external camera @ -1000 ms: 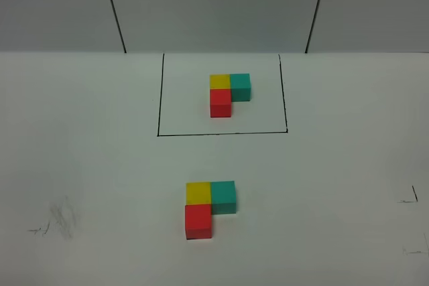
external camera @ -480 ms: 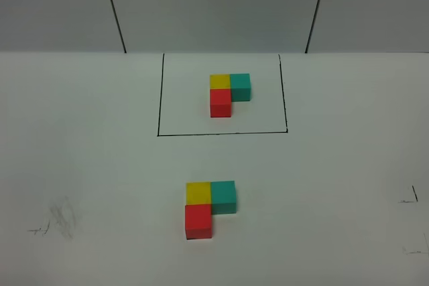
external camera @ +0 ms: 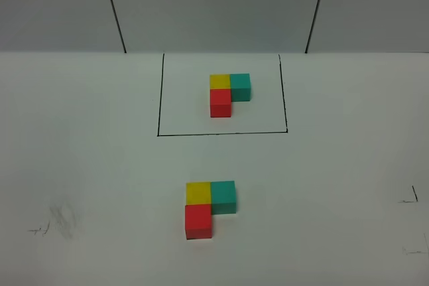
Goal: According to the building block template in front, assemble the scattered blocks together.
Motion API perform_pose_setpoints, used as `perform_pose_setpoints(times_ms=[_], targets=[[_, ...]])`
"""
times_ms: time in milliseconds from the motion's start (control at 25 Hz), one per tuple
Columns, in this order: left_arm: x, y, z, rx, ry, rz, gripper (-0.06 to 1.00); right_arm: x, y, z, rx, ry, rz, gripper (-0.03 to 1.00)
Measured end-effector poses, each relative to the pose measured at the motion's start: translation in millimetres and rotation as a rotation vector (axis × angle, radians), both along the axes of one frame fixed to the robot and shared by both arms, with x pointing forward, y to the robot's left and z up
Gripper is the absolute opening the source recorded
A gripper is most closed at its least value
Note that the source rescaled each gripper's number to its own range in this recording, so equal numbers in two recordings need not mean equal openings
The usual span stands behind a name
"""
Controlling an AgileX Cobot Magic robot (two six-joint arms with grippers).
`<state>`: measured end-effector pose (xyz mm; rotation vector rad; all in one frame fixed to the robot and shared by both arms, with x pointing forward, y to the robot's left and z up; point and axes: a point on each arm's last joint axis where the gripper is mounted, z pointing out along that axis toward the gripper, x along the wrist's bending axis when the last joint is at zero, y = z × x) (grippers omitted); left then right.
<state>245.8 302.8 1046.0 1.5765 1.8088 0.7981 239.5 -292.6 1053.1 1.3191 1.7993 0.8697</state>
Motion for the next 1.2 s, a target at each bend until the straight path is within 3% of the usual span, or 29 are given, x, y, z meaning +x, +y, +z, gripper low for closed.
perform_pose_setpoints(times_ms=[1200], targets=[[0.0,0.0,0.0,0.000,0.000,0.000,1.00,-8.6,-0.3,-0.2,0.002,-0.055,0.000,0.91]])
